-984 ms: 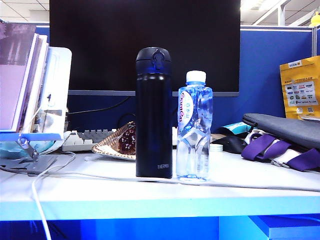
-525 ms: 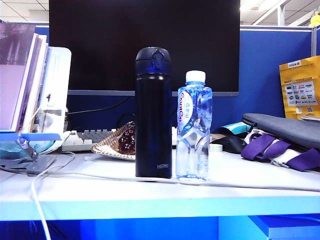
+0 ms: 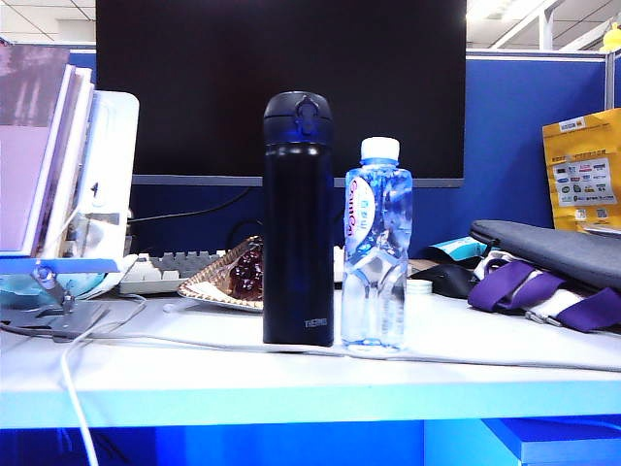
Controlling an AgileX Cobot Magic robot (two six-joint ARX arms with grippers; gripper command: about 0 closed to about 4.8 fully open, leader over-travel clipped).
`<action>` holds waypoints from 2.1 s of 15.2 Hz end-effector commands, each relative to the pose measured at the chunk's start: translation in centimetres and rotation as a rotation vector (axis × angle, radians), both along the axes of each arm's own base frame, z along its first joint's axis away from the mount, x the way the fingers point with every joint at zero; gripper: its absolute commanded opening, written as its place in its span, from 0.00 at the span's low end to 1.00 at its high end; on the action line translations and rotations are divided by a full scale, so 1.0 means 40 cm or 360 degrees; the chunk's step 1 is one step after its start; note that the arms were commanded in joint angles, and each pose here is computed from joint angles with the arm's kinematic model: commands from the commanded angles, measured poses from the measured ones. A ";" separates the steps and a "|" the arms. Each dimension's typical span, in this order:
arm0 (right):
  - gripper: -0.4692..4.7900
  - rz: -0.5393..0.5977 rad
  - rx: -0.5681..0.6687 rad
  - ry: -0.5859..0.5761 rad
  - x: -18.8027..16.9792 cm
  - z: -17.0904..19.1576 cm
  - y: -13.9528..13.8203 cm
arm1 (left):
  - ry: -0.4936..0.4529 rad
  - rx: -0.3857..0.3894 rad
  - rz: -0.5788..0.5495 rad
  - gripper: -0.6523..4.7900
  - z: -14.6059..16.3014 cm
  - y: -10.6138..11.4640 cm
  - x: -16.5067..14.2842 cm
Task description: Pick up the mineral water bottle and place it vertically to the right of the black thermos cup.
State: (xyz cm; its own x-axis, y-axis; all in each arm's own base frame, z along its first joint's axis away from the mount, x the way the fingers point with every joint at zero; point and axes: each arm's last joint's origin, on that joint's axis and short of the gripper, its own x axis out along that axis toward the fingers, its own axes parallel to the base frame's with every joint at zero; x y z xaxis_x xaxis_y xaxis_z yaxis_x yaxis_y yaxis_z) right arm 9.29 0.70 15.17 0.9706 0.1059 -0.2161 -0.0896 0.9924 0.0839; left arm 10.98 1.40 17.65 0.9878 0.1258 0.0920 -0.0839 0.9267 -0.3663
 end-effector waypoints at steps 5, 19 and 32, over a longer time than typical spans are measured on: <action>0.18 -0.0005 0.0003 0.0017 -0.001 -0.001 0.000 | -0.0070 0.0147 0.0012 1.00 0.008 -0.004 -0.029; 0.18 -0.0005 0.0003 0.0017 -0.001 -0.001 0.000 | 0.0054 0.0220 0.0097 1.00 -0.010 -0.001 -0.034; 0.18 -0.0005 0.0003 0.0017 -0.001 -0.001 0.000 | 0.0464 0.0543 -0.0099 0.11 -0.069 -0.008 -0.036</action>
State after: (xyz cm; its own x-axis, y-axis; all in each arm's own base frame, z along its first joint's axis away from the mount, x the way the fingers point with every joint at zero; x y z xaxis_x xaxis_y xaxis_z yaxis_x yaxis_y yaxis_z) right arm 9.29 0.70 15.17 0.9709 0.1044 -0.2157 -0.0882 0.9926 0.0836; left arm 9.59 1.08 15.02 0.9854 0.0763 -0.1520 -0.0775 0.9970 -0.0023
